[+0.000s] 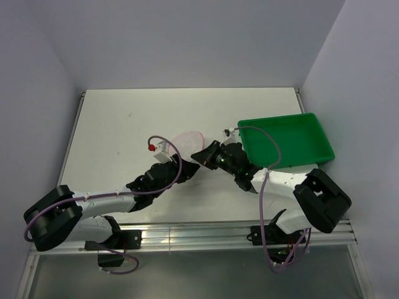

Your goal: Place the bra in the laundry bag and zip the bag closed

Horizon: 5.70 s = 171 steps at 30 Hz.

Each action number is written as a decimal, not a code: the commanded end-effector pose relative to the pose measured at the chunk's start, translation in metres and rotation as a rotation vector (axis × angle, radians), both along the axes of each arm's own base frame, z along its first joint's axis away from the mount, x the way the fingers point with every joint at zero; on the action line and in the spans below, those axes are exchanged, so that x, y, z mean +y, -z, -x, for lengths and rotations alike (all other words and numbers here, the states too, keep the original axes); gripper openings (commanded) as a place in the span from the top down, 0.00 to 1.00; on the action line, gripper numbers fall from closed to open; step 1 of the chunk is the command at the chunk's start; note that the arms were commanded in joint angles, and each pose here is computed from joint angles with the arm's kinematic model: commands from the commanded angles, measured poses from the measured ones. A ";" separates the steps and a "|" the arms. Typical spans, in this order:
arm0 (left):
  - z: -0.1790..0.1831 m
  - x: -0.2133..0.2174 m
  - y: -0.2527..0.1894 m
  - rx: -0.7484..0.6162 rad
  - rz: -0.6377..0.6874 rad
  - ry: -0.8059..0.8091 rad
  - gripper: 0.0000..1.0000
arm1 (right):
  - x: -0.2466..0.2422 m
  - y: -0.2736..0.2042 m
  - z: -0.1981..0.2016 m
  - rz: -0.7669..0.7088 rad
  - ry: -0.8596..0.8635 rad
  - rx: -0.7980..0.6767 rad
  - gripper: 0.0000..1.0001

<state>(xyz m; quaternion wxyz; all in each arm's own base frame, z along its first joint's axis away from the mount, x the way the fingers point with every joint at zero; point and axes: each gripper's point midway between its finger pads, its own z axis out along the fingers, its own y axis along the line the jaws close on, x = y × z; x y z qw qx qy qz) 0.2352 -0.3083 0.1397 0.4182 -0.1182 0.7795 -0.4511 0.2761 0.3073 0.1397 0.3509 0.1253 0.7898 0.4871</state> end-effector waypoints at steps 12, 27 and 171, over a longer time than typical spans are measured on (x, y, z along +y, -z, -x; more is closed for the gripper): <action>-0.007 0.002 -0.004 -0.022 -0.010 -0.027 0.57 | 0.005 -0.015 -0.007 -0.033 0.010 -0.072 1.00; -0.015 0.004 0.000 -0.029 -0.035 -0.060 0.56 | 0.002 -0.015 -0.006 -0.028 0.013 -0.077 1.00; 0.015 0.105 -0.002 -0.157 -0.127 -0.159 1.00 | -0.002 -0.027 -0.034 -0.059 -0.115 -0.102 1.00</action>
